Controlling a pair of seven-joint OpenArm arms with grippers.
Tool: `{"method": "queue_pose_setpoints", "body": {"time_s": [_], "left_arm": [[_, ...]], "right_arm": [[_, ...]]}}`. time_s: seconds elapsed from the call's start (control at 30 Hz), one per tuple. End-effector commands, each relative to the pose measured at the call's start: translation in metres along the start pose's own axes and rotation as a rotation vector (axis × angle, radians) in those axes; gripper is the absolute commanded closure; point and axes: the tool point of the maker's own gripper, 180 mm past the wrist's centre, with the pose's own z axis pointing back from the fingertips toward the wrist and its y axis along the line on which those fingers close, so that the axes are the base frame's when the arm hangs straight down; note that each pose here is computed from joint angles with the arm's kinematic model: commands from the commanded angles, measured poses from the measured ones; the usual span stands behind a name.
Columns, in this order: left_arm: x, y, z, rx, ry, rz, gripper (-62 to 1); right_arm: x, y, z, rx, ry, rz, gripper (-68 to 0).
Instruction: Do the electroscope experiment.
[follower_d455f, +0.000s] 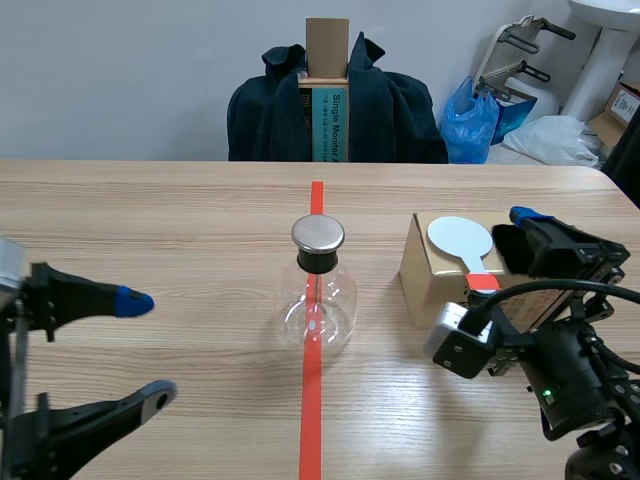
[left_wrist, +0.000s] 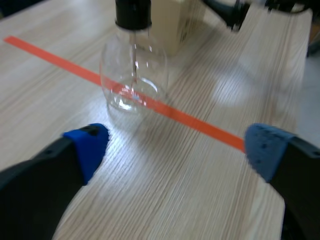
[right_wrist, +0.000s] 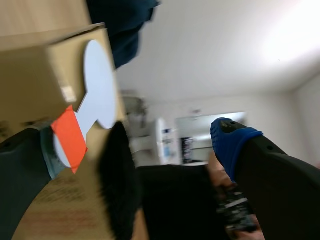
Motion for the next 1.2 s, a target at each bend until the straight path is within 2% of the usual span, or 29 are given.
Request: {"method": "queue_pose_setpoints", "body": {"time_s": [0.0, 0.1, 0.17, 0.3, 0.4, 0.5, 0.67, 0.83, 1.03, 1.17], "left_arm": [[0.010, -0.001, 0.007, 0.006, -0.035, 0.005, -62.3], [0.018, -0.011, 0.020, -0.005, -0.030, -0.001, -62.3], [0.022, -0.017, 0.027, -0.006, -0.047, 0.010, -62.3], [0.022, -0.018, 0.041, 0.032, -0.056, 0.023, -62.3], [0.021, -0.020, 0.049, 0.049, -0.060, 0.039, -62.3], [0.021, -0.018, 0.053, 0.072, -0.064, 0.032, -62.3], [0.020, -0.014, 0.053, 0.090, -0.060, 0.016, -62.3], [0.020, -0.015, 0.052, 0.095, -0.066, 0.021, -62.3], [0.023, -0.012, 0.053, 0.109, -0.081, 0.036, -62.3], [0.023, -0.012, 0.053, 0.110, -0.082, 0.037, -62.3]], "right_arm": [[0.000, -0.014, 0.007, -0.032, 0.004, -0.006, -53.3], [0.004, -0.034, 0.013, -0.065, 0.009, -0.016, -52.2], [0.008, -0.036, 0.021, -0.046, 0.002, -0.020, -51.2], [0.007, -0.026, 0.038, 0.006, 0.019, -0.025, -51.2], [-0.003, -0.018, 0.041, 0.048, 0.069, -0.048, -51.2], [-0.012, -0.011, 0.041, 0.086, 0.117, -0.068, -51.2], [-0.018, 0.004, 0.044, 0.173, 0.152, -0.061, -51.2], [-0.030, 0.021, 0.058, 0.262, 0.215, -0.057, -51.2], [-0.047, 0.015, 0.064, 0.270, 0.271, -0.159, -51.2], [-0.057, -0.006, 0.054, 0.272, 0.281, -0.303, -51.2]]}}
